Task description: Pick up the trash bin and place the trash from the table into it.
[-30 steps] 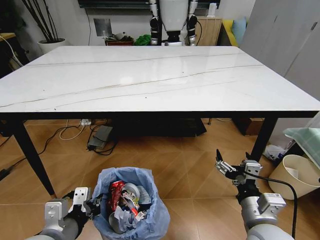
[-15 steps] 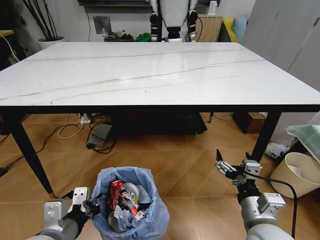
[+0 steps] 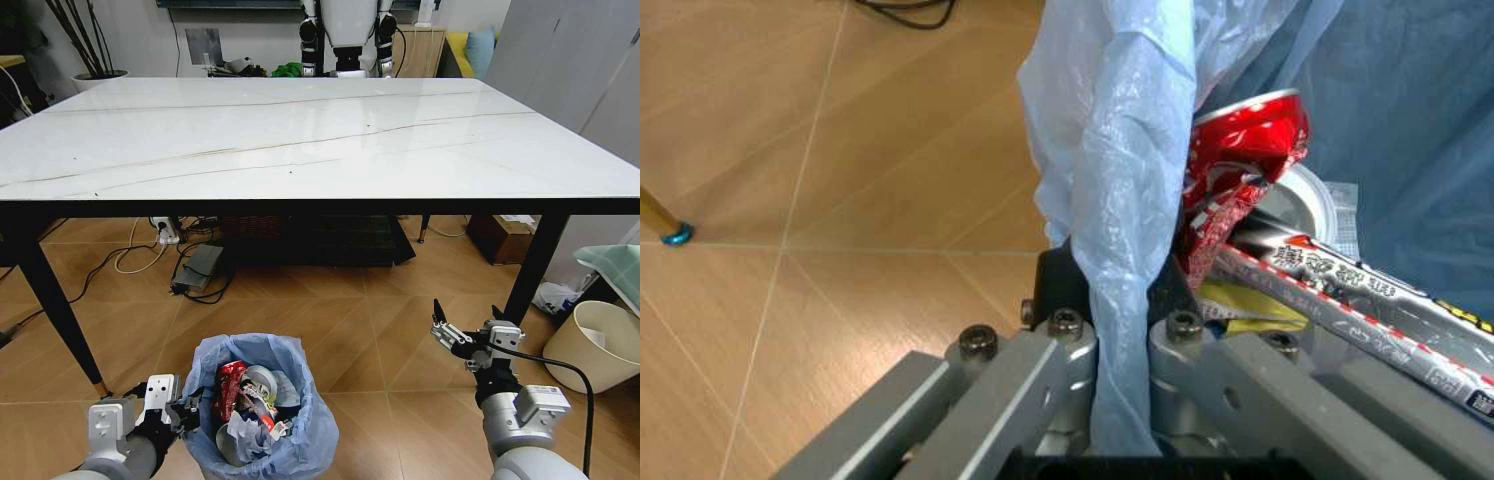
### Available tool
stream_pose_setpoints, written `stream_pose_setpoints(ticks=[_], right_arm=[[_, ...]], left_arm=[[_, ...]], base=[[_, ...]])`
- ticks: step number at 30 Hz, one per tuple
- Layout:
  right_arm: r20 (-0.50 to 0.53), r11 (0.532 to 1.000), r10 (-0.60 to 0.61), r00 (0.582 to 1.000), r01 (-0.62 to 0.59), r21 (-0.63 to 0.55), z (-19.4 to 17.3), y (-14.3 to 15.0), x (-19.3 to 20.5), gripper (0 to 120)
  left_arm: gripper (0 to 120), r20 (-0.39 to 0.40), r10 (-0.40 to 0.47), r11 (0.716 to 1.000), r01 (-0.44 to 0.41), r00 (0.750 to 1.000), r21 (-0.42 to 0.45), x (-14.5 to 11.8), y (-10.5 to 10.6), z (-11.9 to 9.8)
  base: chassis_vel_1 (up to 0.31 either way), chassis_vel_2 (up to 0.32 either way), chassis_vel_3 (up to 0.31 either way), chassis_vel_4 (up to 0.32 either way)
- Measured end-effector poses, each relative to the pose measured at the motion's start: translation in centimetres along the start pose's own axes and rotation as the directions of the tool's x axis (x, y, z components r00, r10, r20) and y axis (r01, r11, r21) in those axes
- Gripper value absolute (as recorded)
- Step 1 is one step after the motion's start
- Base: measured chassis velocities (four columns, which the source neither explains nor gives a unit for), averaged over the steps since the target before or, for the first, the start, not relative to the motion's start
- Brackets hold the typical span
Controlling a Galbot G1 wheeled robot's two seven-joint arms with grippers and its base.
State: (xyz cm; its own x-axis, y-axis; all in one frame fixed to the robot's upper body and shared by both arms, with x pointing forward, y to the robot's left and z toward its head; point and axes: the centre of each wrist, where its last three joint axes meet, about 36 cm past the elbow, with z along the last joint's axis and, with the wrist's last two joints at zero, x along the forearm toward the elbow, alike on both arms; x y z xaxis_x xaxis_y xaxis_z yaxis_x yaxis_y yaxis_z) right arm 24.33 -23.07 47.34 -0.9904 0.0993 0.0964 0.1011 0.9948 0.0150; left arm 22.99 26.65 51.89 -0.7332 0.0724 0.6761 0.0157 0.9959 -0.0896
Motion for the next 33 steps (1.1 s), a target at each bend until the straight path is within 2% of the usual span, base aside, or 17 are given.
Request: stream_pose_setpoints(ticks=[3, 7, 10, 18, 24, 33], right_arm=[[-0.002, 1.0, 0.002, 1.0, -0.002, 0.0, 0.2, -0.1, 0.0, 100], [-0.003, 1.0, 0.005, 1.0, -0.005, -0.001, 0.3, -0.1, -0.1, 100], [-0.003, 1.0, 0.006, 1.0, -0.006, -0.005, 0.4, -0.2, -0.3, 100], [-0.003, 1.0, 0.003, 1.0, -0.003, -0.008, 0.6, -0.4, -0.5, 100], [-0.002, 1.0, 0.006, 1.0, -0.006, -0.008, 0.6, -0.6, -0.6, 100], [-0.004, 1.0, -0.002, 1.0, 0.002, -0.008, 0.7, -0.5, -0.6, 100]], left_arm=[[0, -0.005, -0.011, 1.0, 0.012, 1.0, 0.012, -0.4, 0.2, 0.2], [0, -0.002, -0.067, 0.997, 0.068, 0.998, 0.041, -1.7, 1.4, 0.8], [0, -0.004, -0.138, 0.988, 0.138, 0.99, 0.074, -3.3, 3.0, 1.4], [0, -0.029, -0.227, 0.966, 0.229, 0.973, 0.116, -6.3, 5.6, 3.2], [0, -0.046, -0.247, 0.962, 0.251, 0.968, 0.109, -8.3, 7.0, 5.2], [0, -0.043, -0.189, 0.97, 0.193, 0.981, 0.15, -10.2, 7.4, 7.2]], base=[[0.0, 0.0, 0.0, 0.0], [0.0, 0.0, 0.0, 0.0], [0.0, 0.0, 0.0, 0.0], [0.0, 0.0, 0.0, 0.0], [0.0, 0.0, 0.0, 0.0], [0.0, 0.0, 0.0, 0.0]])
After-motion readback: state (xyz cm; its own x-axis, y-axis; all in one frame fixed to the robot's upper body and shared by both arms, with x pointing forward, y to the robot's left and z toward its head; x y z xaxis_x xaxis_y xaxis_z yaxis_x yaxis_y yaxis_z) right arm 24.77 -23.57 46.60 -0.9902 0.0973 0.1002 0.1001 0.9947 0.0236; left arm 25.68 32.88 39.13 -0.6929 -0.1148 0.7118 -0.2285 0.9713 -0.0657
